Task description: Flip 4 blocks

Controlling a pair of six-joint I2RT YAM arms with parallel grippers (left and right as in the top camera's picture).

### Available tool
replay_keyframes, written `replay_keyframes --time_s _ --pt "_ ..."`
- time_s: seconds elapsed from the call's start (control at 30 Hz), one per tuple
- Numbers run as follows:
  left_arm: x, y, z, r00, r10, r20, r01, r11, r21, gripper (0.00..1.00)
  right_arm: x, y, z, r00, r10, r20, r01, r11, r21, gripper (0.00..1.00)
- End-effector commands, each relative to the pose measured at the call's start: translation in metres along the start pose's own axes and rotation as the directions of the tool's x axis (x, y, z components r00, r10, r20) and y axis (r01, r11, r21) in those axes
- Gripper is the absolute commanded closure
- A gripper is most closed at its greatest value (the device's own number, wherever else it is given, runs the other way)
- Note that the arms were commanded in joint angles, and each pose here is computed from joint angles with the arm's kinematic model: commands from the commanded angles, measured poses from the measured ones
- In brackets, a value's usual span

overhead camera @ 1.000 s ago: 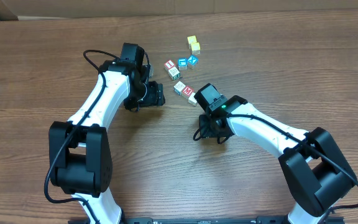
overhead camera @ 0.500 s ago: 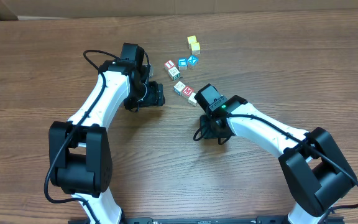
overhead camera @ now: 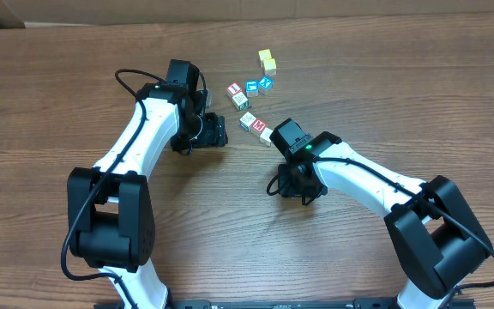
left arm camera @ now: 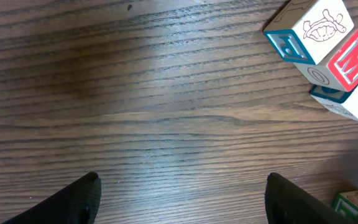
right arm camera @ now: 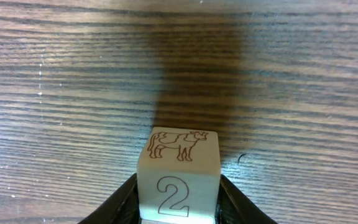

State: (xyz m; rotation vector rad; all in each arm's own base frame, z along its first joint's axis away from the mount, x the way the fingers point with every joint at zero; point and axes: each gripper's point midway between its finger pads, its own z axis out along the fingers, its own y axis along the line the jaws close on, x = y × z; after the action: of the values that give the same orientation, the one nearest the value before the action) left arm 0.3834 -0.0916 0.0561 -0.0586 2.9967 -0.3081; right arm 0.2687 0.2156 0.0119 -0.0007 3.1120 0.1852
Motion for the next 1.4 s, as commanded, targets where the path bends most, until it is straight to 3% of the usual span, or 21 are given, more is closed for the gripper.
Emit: replay_keyframes --time_s 0.0,0.07,0.13,0.17,0.3,0.5,0.7,0.77,0.87,1.17,1.27,1.37 --pt "-0.002 0.001 0.001 1.0 -0.003 0.002 0.003 1.0 -0.009 0.23 -0.007 0.007 -0.007 1.0 0.016 0.015 -0.015 1.0 -0.026 0.62" --pt "-0.002 0.001 0.001 1.0 -0.003 0.001 0.003 1.0 -0.009 0.23 -0.007 0.007 -0.007 1.0 0.015 0.015 -0.015 1.0 -0.026 0.58" --pt "-0.002 0.001 0.001 1.0 -0.003 0.002 0.003 1.0 -0.009 0.23 -0.007 0.007 -0.007 1.0 0.015 0.015 -0.014 1.0 -0.026 0.43" --pt "-0.002 0.001 0.001 1.0 -0.003 0.002 0.003 1.0 -0.009 0.23 -0.007 0.007 -0.007 1.0 0.013 0.016 -0.013 1.0 -0.026 0.4" --pt "-0.002 0.001 0.001 1.0 -0.002 0.001 0.002 1.0 -0.01 0.23 -0.02 0.01 -0.017 0.999 -0.004 0.045 0.006 0.999 -0.04 0.32" --pt "-0.003 0.005 0.001 1.0 -0.003 0.009 0.003 0.999 -0.032 0.23 -0.071 0.027 -0.071 0.985 -0.049 0.168 0.066 0.993 -0.1 0.24" --pt "-0.008 0.014 0.0 0.995 -0.088 0.037 0.091 0.993 -0.075 0.23 -0.119 0.052 -0.101 0.934 -0.021 0.357 0.091 0.979 -0.18 0.24" --pt "-0.008 0.014 0.0 0.994 -0.106 0.039 0.109 0.991 -0.075 0.17 -0.128 0.054 -0.1 0.92 -0.014 0.392 0.09 0.98 -0.176 0.24" --pt "-0.008 0.013 0.0 0.994 -0.105 0.037 0.108 0.991 -0.073 0.0 -0.135 0.059 -0.091 0.91 -0.021 0.414 0.098 0.981 -0.165 0.23" --pt "-0.009 0.026 -0.001 0.993 -0.104 0.054 0.11 0.983 -0.144 0.0 -0.142 0.062 -0.027 0.917 -0.125 0.379 0.165 0.983 -0.075 0.23" --pt "-0.01 0.032 -0.002 0.991 -0.112 0.067 0.122 0.977 -0.177 0.0 -0.14 0.058 -0.01 0.929 -0.126 0.349 0.157 0.986 -0.063 0.29" --pt "-0.011 0.031 -0.002 0.991 -0.113 0.072 0.124 0.977 -0.174 0.0 -0.137 0.057 -0.007 0.934 -0.129 0.333 0.156 0.986 -0.055 0.43"
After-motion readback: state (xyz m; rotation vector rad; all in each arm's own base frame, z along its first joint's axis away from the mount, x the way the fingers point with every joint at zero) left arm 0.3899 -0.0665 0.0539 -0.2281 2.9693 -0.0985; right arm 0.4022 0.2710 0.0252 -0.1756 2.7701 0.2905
